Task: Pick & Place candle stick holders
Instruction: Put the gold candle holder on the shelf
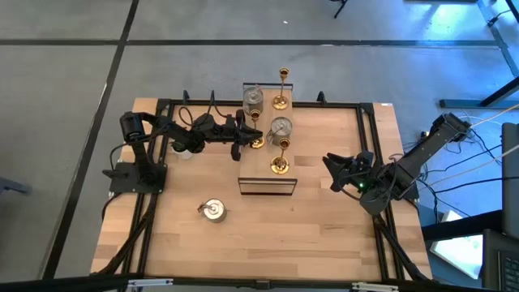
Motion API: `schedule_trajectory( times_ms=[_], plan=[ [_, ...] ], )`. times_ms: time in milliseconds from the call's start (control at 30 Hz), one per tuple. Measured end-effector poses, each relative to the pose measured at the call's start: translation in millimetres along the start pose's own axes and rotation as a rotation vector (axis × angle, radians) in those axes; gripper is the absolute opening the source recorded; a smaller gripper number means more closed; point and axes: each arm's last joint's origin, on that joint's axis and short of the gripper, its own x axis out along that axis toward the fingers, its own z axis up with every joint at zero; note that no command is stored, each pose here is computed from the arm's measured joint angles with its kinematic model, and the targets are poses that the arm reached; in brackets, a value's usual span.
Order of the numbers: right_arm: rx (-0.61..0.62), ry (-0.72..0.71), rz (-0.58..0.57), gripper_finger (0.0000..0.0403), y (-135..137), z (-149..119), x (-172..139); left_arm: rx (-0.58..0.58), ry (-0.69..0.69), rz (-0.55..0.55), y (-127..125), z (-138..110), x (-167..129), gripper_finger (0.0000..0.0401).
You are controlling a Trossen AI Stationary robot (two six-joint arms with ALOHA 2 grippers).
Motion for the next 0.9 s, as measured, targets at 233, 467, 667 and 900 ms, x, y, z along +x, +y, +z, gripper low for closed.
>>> schedule_trajectory(
  times_ms=[233, 467, 667, 900],
  plan=[
    [0.0, 0.003, 0.001, 0.0175, 0.0, -0.1, 0.0, -0.016, -0.002, 0.005, -0.7, 0.0, 0.4, 0.0033],
    [0.0, 0.003, 0.001, 0.0175, 0.0, -0.1, 0.0, -0.018, -0.003, 0.004, -2.7, -0.3, 1.3, 0.0033],
    [0.0, 0.003, 0.001, 0.0175, 0.0, -0.1, 0.0, -0.02, -0.001, -0.004, -2.8, -0.4, 1.3, 0.0033],
    [0.0, 0.003, 0.001, 0.0174, 0.0, -0.1, 0.0, -0.105, -0.005, 0.014, -2.0, -0.2, 1.2, 0.0033]
  ],
)
